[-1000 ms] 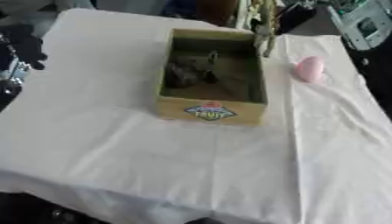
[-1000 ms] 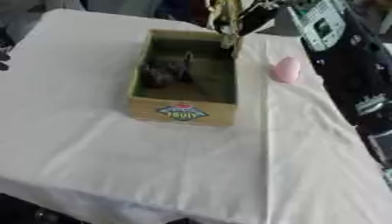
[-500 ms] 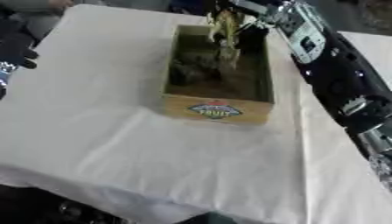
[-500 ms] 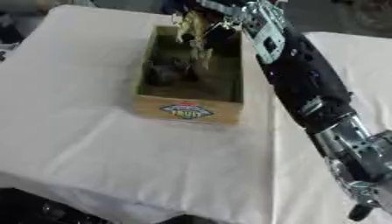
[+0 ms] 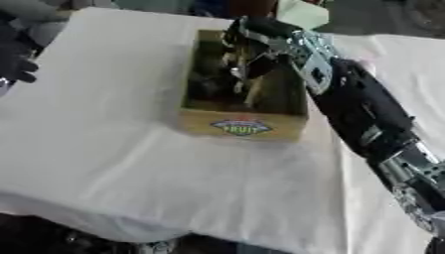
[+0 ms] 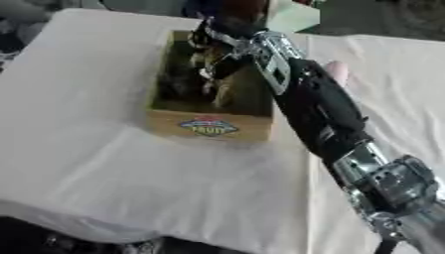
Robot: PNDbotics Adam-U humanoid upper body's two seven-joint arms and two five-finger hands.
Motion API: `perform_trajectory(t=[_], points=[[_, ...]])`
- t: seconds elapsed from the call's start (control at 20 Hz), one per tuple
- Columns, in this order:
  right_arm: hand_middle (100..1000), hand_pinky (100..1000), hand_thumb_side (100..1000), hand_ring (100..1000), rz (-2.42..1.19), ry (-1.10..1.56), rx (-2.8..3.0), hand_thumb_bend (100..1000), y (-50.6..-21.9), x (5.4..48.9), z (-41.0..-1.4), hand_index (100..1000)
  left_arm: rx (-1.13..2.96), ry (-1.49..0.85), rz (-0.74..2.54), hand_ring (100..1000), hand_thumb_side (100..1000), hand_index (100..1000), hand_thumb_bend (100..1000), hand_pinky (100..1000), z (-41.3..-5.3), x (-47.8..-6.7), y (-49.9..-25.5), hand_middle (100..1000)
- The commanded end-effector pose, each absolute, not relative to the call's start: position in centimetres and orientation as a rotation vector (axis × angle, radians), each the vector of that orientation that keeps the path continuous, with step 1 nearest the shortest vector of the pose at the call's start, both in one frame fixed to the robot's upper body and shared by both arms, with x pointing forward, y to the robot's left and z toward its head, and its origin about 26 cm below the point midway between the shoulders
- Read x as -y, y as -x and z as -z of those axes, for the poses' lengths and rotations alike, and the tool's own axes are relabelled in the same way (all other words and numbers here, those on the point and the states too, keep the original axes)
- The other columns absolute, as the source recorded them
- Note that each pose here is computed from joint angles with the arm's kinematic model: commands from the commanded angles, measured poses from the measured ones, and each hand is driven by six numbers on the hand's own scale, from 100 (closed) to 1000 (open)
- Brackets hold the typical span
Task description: Pick up objects on the table and place them in the box.
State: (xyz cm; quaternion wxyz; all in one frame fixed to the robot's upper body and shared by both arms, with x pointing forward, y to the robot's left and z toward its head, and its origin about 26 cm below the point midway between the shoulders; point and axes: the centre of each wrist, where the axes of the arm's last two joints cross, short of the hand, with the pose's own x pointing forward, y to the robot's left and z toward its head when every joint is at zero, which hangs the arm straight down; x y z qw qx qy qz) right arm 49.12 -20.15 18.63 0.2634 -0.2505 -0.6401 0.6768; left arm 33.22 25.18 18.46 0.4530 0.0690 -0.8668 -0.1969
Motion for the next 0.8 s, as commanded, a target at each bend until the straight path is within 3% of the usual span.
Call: perform_trajectory(t=[0.05,0.5,0.8], points=[[609,564,392,581,-1.989,0.739,1.69,421,-49.1,19.5,-20.1,731,2.164,-0.175,0.505,596,706,796,562,581,-19.3,-25.2,-33.1,614],[828,775,632,815,-2.322,0.708,1.429,498,-48.7,19.7,-20.8,904,2.146,-0.194,0.512,596,708,796,566,581,-18.9,-25.6,-33.0,614],[892,841,697,901,-2.407,0.66,1.373,543,-48.2,21.0,-21.9,939,2.132,-0.217,0.512,595,709,797,568,582,-18.7,-26.1,-32.9,615]])
